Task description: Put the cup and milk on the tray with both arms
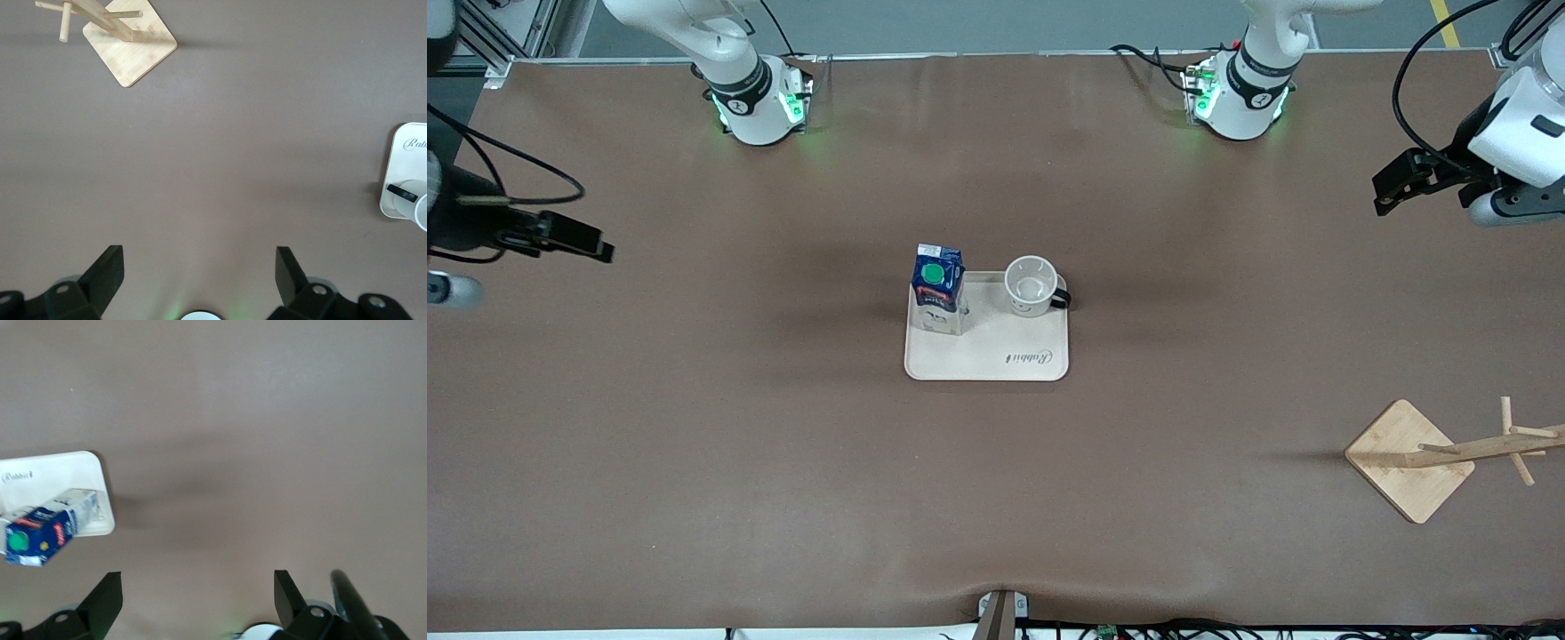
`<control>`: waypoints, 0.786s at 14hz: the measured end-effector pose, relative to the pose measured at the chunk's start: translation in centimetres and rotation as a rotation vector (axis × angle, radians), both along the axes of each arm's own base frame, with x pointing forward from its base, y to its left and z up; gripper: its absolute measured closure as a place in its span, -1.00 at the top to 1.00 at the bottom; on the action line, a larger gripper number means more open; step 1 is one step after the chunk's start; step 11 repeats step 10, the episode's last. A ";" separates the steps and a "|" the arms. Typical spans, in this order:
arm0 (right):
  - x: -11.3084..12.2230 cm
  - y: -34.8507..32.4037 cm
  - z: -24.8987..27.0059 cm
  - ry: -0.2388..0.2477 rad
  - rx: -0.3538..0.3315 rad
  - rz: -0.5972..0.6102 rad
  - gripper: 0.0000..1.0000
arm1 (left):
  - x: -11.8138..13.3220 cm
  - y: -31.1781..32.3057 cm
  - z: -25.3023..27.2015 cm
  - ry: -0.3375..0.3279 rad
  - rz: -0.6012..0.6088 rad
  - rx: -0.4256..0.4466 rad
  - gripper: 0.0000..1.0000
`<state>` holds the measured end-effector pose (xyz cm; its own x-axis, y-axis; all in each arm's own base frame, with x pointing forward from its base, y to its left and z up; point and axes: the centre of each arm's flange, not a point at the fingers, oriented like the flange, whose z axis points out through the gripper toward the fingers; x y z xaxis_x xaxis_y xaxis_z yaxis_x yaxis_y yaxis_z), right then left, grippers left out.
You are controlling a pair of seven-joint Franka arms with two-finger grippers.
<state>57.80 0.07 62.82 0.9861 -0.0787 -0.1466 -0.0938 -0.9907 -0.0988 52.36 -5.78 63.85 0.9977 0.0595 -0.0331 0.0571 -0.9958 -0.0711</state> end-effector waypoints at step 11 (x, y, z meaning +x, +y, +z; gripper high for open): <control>-5.6 -0.7 0.9 -0.074 -0.111 0.203 1.00 | 0.1 0.1 0.0 0.000 0.001 0.000 1.00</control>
